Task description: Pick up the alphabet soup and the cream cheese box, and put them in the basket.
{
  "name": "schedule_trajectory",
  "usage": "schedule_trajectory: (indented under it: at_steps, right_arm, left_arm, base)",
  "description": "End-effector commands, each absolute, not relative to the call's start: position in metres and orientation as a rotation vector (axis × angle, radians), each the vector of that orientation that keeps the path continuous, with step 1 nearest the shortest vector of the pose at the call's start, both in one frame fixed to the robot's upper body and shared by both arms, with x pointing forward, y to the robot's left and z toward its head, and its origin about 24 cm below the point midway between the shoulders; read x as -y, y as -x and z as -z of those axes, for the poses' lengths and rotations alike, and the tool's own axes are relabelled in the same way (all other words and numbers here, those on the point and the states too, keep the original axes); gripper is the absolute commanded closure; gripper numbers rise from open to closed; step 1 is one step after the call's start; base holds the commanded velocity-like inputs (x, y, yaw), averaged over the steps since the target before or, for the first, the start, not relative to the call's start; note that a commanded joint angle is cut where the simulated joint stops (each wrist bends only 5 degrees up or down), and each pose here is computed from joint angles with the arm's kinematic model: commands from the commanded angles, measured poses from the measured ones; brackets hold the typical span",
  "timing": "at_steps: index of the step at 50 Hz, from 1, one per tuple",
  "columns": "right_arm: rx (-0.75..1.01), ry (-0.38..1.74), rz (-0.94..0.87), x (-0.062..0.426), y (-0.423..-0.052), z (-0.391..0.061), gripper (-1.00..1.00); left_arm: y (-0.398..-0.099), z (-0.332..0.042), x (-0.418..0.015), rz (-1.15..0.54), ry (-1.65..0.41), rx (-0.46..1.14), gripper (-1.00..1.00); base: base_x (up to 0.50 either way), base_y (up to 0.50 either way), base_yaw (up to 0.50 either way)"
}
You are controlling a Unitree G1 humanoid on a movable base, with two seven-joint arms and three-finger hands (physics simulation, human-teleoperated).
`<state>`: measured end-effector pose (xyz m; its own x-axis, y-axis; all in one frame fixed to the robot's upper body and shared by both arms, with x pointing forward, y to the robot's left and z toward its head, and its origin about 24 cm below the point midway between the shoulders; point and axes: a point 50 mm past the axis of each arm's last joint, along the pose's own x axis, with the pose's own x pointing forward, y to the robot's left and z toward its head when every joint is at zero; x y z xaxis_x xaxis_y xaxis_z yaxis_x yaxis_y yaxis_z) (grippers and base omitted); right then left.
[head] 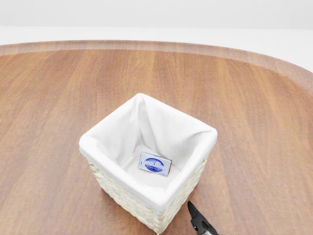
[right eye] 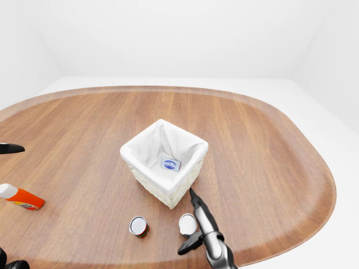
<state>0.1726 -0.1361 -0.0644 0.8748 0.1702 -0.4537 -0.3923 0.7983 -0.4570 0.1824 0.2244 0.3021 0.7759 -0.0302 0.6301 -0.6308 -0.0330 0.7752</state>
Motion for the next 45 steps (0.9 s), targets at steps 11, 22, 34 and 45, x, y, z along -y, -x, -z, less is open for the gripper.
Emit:
schedule_trajectory:
  at_steps: [11,22,34,45]
  right_arm:
    - [-0.463,0.578,-0.316,0.137,-0.174,0.077,-1.0]
    - [-0.493,0.588,-0.302,0.14,-0.177,0.085,-1.0]
    - [-0.52,0.62,-0.286,0.143,-0.175,0.091,1.0]
    - [-0.439,0.582,-0.16,0.155,-0.191,0.073,1.0]
  left_arm:
    - [-0.182,-0.302,-0.224,-0.524,-1.551,0.548,-1.0]
    - [-0.182,-0.302,-0.225,-0.523,-1.546,0.549,-1.0]
    - [-0.181,-0.305,-0.223,-0.522,-1.566,0.548,-1.0]
    - [-0.181,-0.303,-0.223,-0.52,-1.552,0.549,-1.0]
  base:
    - [0.0,0.0,0.0]
    - [0.0,0.0,0.0]
    - [0.0,0.0,0.0]
    - [0.0,0.0,0.0]
